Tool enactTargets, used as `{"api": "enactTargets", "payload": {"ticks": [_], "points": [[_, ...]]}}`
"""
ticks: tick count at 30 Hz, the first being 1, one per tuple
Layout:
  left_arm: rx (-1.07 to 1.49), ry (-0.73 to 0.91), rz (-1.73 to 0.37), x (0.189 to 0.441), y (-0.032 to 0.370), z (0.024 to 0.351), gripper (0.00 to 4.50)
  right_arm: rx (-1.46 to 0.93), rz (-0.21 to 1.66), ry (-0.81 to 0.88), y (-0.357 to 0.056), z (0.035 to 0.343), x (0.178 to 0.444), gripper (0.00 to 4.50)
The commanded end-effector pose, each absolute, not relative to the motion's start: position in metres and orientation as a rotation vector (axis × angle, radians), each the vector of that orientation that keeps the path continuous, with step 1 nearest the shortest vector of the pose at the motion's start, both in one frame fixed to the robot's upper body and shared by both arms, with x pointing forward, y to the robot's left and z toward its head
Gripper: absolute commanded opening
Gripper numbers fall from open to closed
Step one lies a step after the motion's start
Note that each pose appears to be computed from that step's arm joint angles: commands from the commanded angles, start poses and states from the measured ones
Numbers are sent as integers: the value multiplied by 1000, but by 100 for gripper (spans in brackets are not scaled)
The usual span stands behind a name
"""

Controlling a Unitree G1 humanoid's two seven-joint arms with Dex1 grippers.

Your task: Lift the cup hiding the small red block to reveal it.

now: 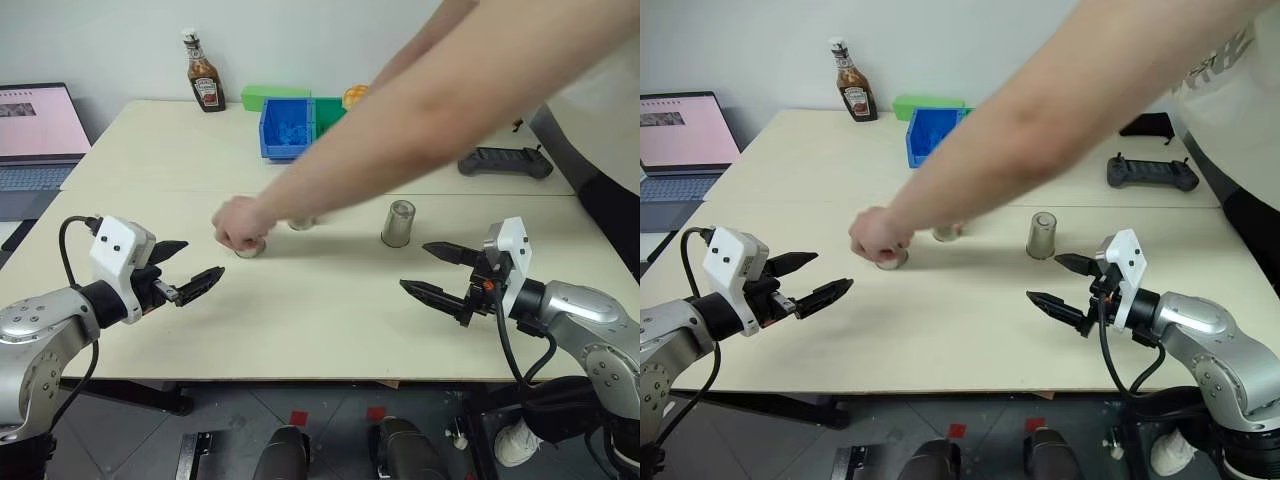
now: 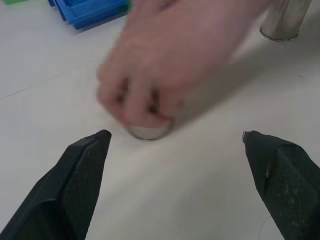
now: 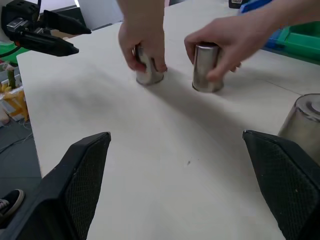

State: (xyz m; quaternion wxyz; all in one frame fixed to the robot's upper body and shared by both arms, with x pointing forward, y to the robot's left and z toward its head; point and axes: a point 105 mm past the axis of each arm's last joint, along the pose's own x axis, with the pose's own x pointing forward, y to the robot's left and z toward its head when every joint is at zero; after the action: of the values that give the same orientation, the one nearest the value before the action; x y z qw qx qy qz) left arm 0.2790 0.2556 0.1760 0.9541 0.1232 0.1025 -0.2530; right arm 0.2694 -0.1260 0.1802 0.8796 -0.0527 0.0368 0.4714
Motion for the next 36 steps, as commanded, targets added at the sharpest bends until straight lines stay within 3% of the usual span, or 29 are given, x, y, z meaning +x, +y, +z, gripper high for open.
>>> {"api": "enactTargets", "payload": {"ticks": [1,14,21,28,36], "points": [[287,179,-524,279,254,185,449,-122,995,41,-125,186,267,450],[286,172,-546,278,252,189,449,-94,1004,36,-122,187,265,450],[299,185,-600,275,248,192,449,-117,1090,21,-93,185,266,450],[310,183,-618,279,246,194,449,-145,913,-41,-69,191,320,450],[288,198,-715,275,227,191,449,-156,876,1,-29,188,357,450]]}}
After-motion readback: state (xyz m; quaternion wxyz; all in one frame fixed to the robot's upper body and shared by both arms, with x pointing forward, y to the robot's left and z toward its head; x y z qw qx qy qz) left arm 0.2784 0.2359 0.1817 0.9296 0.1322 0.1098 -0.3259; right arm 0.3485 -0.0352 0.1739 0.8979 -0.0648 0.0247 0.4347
